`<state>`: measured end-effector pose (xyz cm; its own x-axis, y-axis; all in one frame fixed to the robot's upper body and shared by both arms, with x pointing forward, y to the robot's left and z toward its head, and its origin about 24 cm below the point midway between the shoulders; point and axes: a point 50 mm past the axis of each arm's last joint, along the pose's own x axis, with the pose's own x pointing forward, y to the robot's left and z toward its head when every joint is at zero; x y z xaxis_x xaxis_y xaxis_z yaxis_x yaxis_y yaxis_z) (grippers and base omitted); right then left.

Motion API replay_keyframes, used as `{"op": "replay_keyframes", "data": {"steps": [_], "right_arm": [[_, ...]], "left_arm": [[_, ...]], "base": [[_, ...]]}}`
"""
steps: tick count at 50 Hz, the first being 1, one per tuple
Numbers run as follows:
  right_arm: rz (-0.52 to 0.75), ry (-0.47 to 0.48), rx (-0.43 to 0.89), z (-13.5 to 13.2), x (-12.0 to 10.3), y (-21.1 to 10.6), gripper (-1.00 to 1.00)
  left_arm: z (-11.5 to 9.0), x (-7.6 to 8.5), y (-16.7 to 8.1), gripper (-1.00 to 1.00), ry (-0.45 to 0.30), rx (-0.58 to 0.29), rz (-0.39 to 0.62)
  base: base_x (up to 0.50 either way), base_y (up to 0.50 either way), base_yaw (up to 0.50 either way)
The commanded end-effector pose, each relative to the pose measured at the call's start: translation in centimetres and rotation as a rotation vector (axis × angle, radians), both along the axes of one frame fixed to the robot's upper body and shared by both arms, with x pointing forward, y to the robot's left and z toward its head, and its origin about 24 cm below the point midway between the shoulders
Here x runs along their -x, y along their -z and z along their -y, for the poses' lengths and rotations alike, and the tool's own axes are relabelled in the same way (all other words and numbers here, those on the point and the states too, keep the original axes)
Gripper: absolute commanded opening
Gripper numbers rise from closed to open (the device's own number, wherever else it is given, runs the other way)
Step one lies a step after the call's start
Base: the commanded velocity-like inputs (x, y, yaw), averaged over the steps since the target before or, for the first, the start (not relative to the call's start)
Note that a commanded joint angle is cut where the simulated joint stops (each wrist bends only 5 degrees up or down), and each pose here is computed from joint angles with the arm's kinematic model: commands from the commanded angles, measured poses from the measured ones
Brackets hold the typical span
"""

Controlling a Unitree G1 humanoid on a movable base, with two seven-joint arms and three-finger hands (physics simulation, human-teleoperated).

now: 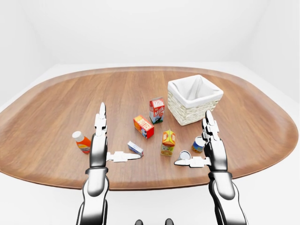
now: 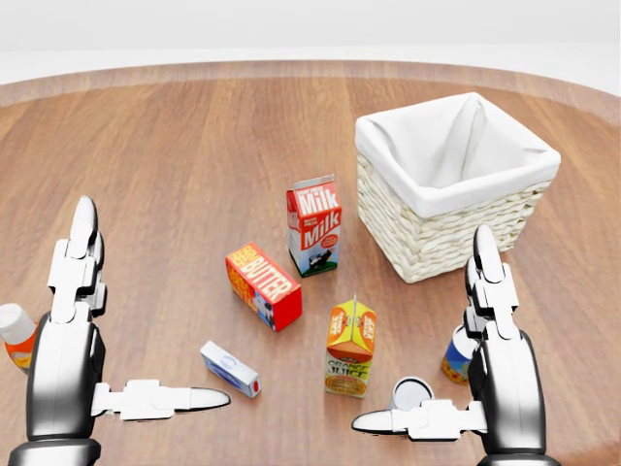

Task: Pick up the alphabet soup and the tomato sauce, and put them in the basket.

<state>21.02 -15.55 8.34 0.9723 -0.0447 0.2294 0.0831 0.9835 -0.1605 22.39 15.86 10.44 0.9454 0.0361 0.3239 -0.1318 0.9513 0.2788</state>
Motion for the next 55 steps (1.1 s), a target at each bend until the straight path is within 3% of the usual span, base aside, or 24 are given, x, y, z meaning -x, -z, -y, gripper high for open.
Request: {"op": "replay_keyframes", "data": {"steps": [1, 55], "right_arm": [[-0.003, 0.001, 0.000, 0.01, -0.04, 0.07, 1.00], [-0.002, 0.003, 0.001, 0.03, 0.05, 0.05, 1.00]], "left_arm": [[0.01, -0.05, 0.08, 1.00, 0.001, 0.001, -0.003], [0.05, -0.03, 0.16, 1.00, 0.010, 0.006, -0.009]], "base": [[0.17, 0.00, 0.00], [0.17, 0.00, 0.00]]}}
